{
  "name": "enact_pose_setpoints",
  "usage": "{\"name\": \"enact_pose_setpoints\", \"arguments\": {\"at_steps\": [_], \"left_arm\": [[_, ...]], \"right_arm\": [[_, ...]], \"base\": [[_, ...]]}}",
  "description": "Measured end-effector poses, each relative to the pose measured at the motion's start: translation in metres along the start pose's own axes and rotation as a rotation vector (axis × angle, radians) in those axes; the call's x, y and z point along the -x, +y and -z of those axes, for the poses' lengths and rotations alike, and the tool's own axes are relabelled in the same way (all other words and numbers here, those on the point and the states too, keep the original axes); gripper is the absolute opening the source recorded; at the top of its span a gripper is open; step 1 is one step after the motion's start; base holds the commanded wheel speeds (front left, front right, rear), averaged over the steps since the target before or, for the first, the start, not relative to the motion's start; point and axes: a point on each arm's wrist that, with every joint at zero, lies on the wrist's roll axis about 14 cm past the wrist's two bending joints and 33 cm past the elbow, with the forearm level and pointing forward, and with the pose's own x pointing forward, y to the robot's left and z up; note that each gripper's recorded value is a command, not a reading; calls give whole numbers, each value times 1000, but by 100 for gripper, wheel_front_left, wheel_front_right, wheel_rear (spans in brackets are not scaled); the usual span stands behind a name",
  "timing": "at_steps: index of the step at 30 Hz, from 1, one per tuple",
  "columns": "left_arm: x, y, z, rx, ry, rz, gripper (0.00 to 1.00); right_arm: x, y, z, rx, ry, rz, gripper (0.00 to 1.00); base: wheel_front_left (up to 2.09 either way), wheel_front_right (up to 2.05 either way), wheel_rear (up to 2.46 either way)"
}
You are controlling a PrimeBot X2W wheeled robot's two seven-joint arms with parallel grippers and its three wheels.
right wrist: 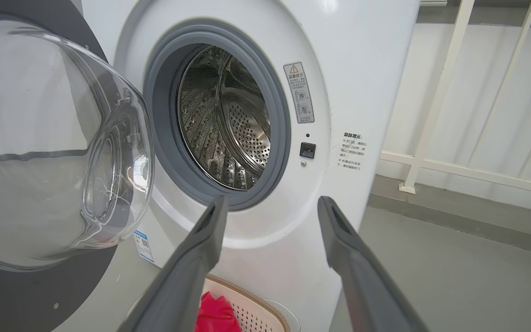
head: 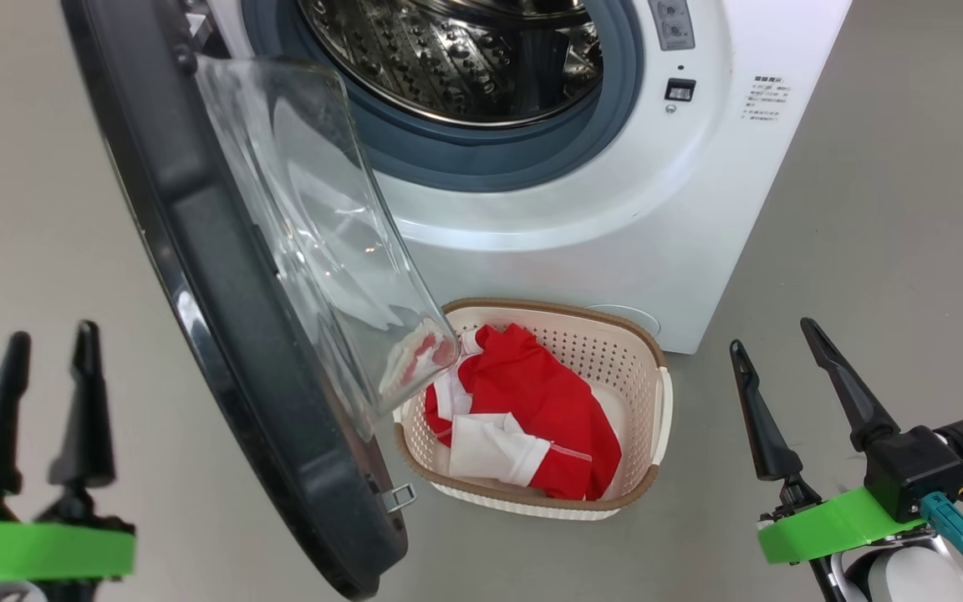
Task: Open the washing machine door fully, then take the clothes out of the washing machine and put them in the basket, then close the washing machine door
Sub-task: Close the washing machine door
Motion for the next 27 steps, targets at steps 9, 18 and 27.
{"name": "enact_pose_setpoints", "arguments": {"at_steps": [9,18,27], "left_arm": [[13,-18,12,-168,-45,73,100],[24,-24,37,-237,-2,107,100],[30,-24,44,-218,1,97,100]], "right_arm": [[3,-5,-3,-1,-6,16,100],[5,-13,0,-4,1,39,100],[6,-16,0,-5,1,50,100]], "base": [[0,0,0],[0,0,0],[0,0,0]]}}
